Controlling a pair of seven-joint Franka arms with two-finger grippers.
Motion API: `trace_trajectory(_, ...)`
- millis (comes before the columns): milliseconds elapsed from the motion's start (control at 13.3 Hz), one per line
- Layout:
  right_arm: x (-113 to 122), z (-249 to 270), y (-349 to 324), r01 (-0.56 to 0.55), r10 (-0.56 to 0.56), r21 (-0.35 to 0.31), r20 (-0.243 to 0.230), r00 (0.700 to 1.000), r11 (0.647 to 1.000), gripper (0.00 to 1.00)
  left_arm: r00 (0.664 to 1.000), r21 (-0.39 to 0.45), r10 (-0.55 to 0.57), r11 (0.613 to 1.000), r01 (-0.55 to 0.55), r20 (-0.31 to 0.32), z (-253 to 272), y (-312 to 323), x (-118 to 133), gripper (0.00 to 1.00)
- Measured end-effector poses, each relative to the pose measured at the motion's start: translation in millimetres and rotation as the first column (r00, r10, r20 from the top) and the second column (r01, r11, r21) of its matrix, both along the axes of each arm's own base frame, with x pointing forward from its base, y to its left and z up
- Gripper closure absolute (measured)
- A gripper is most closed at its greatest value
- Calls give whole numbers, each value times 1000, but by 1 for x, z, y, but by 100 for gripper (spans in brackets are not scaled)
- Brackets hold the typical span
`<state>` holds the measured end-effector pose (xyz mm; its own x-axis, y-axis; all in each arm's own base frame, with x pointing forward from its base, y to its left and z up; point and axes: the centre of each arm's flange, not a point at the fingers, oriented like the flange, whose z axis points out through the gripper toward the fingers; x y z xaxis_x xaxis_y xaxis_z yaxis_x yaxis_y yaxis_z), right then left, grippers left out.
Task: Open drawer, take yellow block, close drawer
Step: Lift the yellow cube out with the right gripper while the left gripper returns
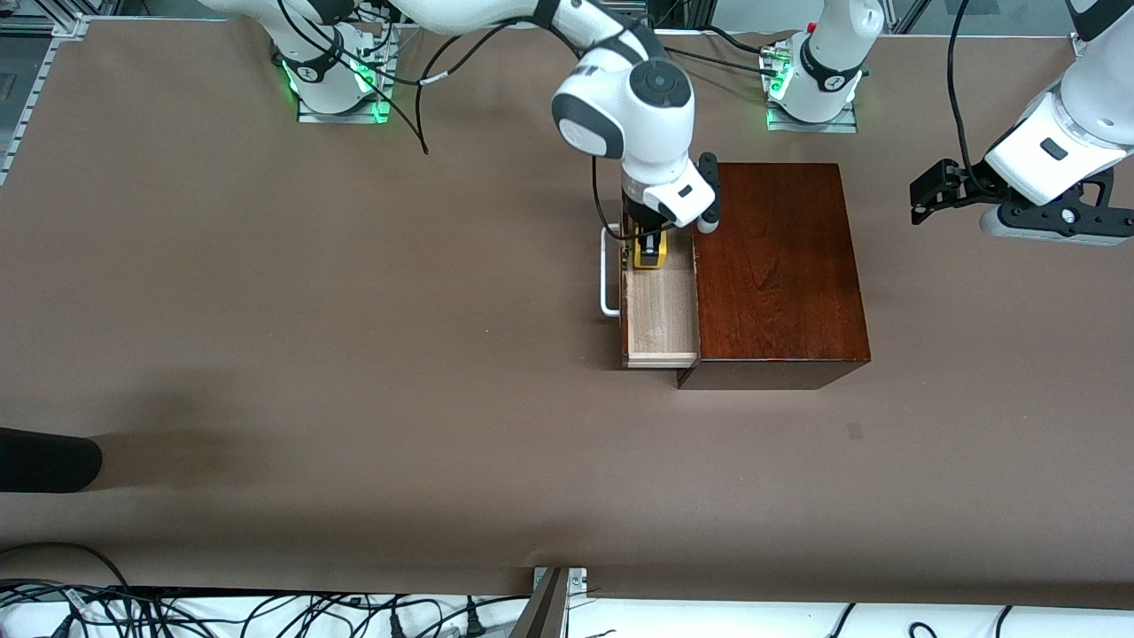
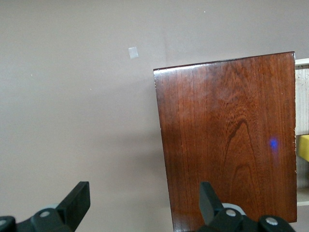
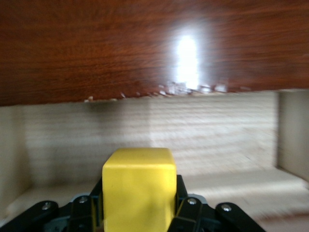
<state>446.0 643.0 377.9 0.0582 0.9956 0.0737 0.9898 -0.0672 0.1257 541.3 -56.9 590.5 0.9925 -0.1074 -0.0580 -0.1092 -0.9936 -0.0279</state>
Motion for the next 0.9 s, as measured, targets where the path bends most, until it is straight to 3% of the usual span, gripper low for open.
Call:
trace_trajectory(151,17,63,-22,55,-56,17,30,998,998,44,999,1,-33,999,33,-8,-1,-16,-2,0)
trace_trajectory(301,53,117,-69,168,-170,42,50,984,985,44,997,2,-67,998,67,-33,-1,-30,-2,0)
trace_trajectory(452,94,152,-126,297,-300,56,57,952,953,44,984,-15,-164,986,164,-66,-5,-36,1,0)
trace_trajectory(602,129,169,-181,424,-426,42,69,902,905,44,943,-90,-323,945,316,-82,-11,-51,4,0)
trace_trajectory(677,146,173,-207,473,-474,35,78,877,880,44,905,-139,-415,905,401,-95,-18,-62,4,0)
trace_trajectory(753,163,175,-234,521,-522,34,75,849,853,44,846,-193,-521,846,496,-110,-28,-78,1,0)
trace_trajectory(903,194,172,-305,625,-625,41,-6,781,780,44,696,-270,-706,701,660,-130,-54,-131,-7,0)
